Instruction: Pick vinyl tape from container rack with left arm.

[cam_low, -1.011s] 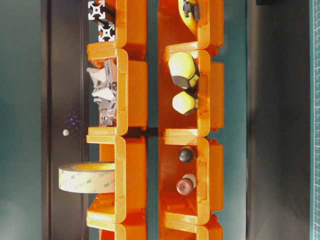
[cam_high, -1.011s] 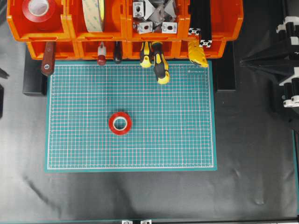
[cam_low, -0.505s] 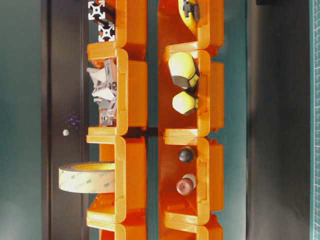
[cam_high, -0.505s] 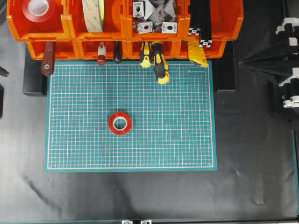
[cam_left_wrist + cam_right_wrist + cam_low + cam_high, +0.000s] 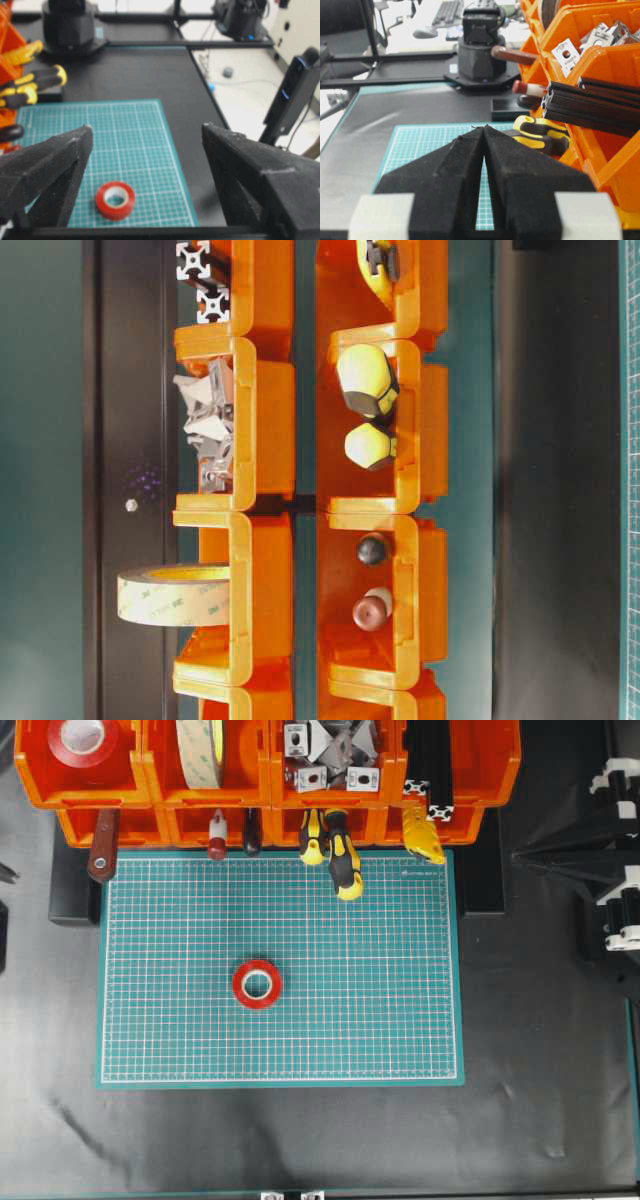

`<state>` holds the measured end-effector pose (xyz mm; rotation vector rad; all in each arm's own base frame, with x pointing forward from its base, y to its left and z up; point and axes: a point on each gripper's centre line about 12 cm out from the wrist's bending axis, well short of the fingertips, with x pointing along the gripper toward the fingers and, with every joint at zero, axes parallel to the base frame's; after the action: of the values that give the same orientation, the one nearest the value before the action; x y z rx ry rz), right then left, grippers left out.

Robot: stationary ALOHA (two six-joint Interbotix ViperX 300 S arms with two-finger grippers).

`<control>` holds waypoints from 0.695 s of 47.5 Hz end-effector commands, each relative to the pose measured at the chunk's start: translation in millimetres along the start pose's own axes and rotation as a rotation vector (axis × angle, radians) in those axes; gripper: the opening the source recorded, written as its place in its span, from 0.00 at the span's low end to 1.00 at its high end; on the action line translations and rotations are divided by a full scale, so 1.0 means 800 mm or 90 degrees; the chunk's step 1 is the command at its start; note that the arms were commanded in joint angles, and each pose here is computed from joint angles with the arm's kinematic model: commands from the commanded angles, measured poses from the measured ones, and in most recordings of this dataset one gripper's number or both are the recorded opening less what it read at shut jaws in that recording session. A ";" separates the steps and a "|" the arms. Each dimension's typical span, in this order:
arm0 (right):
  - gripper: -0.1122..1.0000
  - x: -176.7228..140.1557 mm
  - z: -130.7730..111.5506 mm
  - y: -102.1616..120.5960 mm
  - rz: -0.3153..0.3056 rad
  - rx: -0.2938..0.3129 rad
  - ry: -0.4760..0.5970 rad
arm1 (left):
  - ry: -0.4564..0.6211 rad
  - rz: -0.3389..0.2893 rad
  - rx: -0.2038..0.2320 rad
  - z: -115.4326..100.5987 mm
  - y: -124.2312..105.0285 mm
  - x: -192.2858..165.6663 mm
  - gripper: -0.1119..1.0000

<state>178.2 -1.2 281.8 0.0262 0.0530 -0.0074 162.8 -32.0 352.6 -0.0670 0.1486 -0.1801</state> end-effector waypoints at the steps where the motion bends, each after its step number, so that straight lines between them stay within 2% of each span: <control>1: 0.10 0.002 0.012 0.000 -0.001 0.002 -0.017 | -0.015 -0.004 0.002 0.003 -0.001 0.001 0.86; 33: 0.10 0.002 0.009 0.000 -0.001 0.002 -0.013 | -0.082 -0.008 -0.002 0.015 -0.001 -0.024 0.86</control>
<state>178.2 -1.2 281.8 0.0277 0.0530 -0.0075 145.6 -28.3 362.6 -0.0795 0.0359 -0.1861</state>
